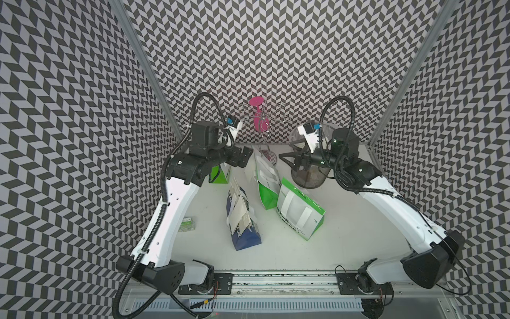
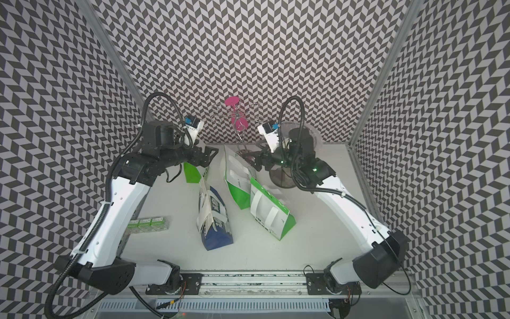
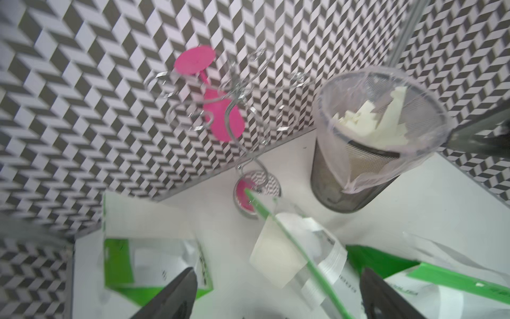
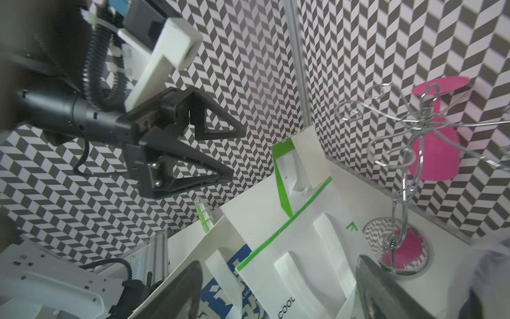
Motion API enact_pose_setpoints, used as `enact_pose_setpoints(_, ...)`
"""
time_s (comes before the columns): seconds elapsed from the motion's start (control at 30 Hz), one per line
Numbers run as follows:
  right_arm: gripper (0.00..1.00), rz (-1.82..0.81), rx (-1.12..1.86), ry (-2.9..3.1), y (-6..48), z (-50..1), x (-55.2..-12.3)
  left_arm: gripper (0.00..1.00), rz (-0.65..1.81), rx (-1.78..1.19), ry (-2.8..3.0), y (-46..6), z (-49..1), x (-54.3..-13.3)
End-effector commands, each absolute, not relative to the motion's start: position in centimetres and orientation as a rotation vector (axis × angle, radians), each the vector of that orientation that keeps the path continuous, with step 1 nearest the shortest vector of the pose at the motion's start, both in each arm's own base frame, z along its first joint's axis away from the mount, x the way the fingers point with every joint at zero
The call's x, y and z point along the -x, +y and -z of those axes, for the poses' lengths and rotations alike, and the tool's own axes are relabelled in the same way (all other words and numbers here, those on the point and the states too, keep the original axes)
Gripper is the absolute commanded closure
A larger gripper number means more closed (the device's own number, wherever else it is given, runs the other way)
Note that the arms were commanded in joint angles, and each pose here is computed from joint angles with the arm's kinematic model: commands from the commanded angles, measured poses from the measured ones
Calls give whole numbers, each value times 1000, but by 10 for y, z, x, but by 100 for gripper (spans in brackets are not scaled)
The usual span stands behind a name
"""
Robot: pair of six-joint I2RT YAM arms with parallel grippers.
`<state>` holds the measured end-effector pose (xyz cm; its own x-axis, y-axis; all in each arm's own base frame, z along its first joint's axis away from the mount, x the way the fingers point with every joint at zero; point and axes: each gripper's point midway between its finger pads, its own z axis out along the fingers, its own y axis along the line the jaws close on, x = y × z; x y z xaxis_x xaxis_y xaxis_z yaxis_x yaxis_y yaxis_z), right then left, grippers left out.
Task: Shred takeout receipts and throw away
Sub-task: Adjust the takeout bag at the center of the board.
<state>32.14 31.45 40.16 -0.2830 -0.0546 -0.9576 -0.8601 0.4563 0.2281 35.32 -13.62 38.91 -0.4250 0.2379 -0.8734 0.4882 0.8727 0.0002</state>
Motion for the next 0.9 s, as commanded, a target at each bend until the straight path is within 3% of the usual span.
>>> enact_pose_setpoints(0.0, 17, -953, 752, 1727, 332, -401, -311, 7, 329, -518, 2056, -119, -370, -344)
enact_pose_setpoints(0.33, 24, -868, 800, 1866, 396, -349, -295, 7, 355, -464, 2059, -90, -345, -335)
enact_pose_setpoints(0.67, 39, -637, 732, 2011, 408, -299, -332, 6, 376, -466, 2057, -91, -339, -339)
enact_pose_setpoints(0.87, 54, -573, 694, 2048, 405, -284, -346, 6, 394, -481, 2063, -94, -334, -341)
